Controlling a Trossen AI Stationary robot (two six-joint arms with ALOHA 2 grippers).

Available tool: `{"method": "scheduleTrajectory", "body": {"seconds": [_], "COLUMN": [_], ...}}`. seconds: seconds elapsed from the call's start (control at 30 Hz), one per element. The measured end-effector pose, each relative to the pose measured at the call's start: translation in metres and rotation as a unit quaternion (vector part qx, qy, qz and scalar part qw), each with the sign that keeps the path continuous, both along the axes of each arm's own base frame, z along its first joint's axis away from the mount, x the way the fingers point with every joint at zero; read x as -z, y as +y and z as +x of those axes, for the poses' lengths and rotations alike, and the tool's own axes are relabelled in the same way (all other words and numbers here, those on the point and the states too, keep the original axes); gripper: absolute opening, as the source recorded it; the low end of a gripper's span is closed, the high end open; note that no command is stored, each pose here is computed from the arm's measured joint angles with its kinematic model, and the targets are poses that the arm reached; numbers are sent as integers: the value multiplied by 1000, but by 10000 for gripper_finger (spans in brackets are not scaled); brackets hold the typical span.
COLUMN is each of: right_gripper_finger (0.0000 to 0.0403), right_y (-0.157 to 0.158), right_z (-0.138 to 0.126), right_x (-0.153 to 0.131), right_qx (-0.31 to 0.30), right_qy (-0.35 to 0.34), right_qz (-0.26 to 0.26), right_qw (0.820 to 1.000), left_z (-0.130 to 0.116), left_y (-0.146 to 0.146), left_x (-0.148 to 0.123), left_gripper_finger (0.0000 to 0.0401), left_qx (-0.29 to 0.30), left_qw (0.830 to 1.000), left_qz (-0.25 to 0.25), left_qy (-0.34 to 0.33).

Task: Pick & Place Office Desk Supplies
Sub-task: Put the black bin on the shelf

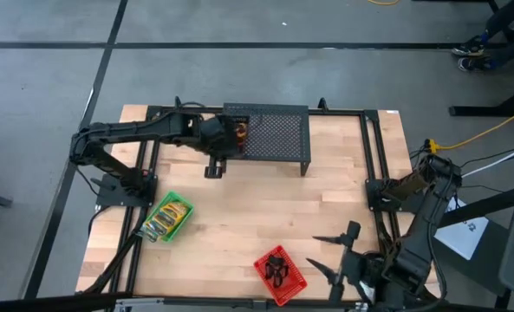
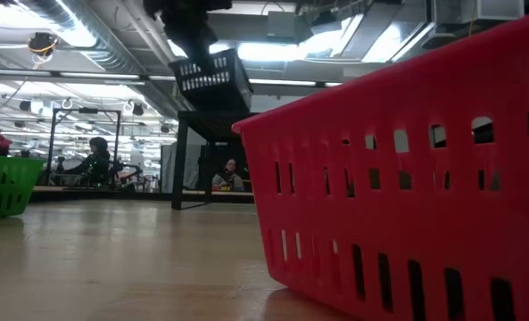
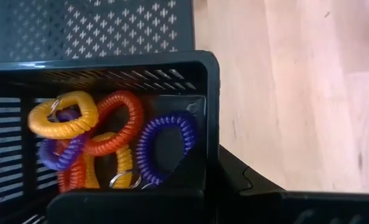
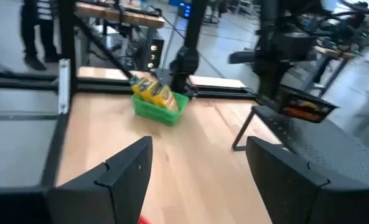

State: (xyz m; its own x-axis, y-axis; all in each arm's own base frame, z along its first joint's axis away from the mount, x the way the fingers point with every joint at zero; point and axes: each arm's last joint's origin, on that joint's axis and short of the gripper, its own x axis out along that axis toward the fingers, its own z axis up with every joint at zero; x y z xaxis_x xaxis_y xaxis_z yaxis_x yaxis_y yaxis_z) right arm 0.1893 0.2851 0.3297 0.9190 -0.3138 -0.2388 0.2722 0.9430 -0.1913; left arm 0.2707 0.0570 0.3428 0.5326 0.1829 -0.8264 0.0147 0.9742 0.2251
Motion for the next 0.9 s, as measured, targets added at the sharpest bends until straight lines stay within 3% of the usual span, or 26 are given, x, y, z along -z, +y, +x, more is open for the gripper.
{"method": "scheduleTrajectory", "body": {"seconds": [0.2,0.33,0.37,0.43,0.5,0.53,0.63,0.67,0.83,0.9], "right_gripper_finger": [260,260,260,260,260,260,260,260,260,260], "right_y": [18,40,45,51,45,39,10,1,-31,-39], "right_z": [-21,-13,-7,2,6,6,1,-1,-12,-13], "right_x": [15,11,6,-3,-7,-8,-7,-4,7,18], "right_qx": [-38,-154,-212,-367,-458,-461,-396,-391,-438,-441], "right_qy": [-16,-10,-20,-57,-69,-64,-62,-63,-110,-111], "right_qz": [12,24,24,1,-12,-2,30,33,43,45], "right_qw": [999,988,977,929,886,885,916,918,891,889], "left_z": [4,8,9,11,13,15,18,19,22,22], "left_y": [11,16,16,18,19,20,20,20,21,24], "left_x": [-4,-2,-1,2,5,7,10,11,16,17], "left_gripper_finger": [3,3,3,3,3,3,3,3,3,3], "left_qx": [10,19,18,14,12,11,7,7,5,-4], "left_qw": [999,999,999,999,999,999,999,999,999,1000], "left_qz": [0,-13,-17,-19,-22,-23,-27,-28,-30,-23], "left_qy": [-36,-48,-47,-41,-36,-33,-27,-26,-18,-14]}}
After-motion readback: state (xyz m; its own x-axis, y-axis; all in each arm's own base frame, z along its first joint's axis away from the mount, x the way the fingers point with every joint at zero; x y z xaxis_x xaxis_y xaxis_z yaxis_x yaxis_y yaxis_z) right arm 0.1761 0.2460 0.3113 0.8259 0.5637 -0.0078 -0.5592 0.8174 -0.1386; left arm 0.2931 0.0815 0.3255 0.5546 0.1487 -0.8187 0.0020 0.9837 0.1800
